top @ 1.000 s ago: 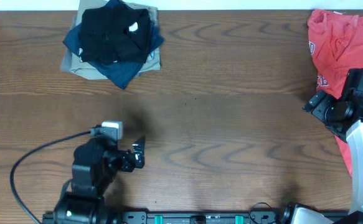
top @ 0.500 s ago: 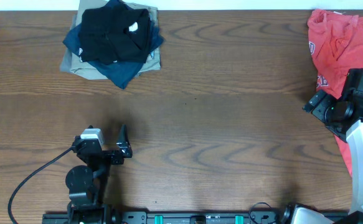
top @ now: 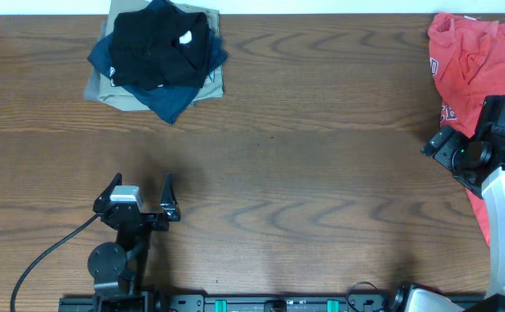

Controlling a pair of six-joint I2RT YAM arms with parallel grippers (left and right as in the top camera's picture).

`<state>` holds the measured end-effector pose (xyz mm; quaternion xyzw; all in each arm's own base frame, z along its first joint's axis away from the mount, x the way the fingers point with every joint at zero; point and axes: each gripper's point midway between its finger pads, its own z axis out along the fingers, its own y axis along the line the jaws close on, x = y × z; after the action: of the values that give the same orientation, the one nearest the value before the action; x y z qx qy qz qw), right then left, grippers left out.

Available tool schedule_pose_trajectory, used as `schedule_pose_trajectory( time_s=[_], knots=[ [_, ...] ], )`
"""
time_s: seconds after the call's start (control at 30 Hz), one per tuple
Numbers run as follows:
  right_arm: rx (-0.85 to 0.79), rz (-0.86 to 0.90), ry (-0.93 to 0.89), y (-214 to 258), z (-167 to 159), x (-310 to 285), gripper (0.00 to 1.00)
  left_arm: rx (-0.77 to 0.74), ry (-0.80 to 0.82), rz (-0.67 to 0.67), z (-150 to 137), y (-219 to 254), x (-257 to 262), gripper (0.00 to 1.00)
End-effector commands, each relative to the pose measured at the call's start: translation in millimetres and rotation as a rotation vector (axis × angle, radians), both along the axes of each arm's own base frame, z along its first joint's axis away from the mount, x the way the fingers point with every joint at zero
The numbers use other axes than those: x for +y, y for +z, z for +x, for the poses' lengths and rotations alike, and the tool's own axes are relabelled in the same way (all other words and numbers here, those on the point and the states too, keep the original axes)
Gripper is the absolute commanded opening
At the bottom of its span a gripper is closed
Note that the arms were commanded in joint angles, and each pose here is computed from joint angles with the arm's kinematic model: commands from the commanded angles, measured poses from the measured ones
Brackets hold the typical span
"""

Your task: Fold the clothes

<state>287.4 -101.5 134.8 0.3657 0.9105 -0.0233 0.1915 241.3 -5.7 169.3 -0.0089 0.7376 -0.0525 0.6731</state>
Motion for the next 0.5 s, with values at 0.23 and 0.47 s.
schedule_pose_trajectory(
  time_s=[0.23,0.47],
  knots=[
    [-0.013,-0.006,0.001,5,1,-2,0.99,0.037,0.008,0.058,3,-27,3,0.98],
    [-0.013,-0.006,0.001,5,1,-2,0.99,0.041,0.007,0.055,3,-27,3,0.98]
  ],
)
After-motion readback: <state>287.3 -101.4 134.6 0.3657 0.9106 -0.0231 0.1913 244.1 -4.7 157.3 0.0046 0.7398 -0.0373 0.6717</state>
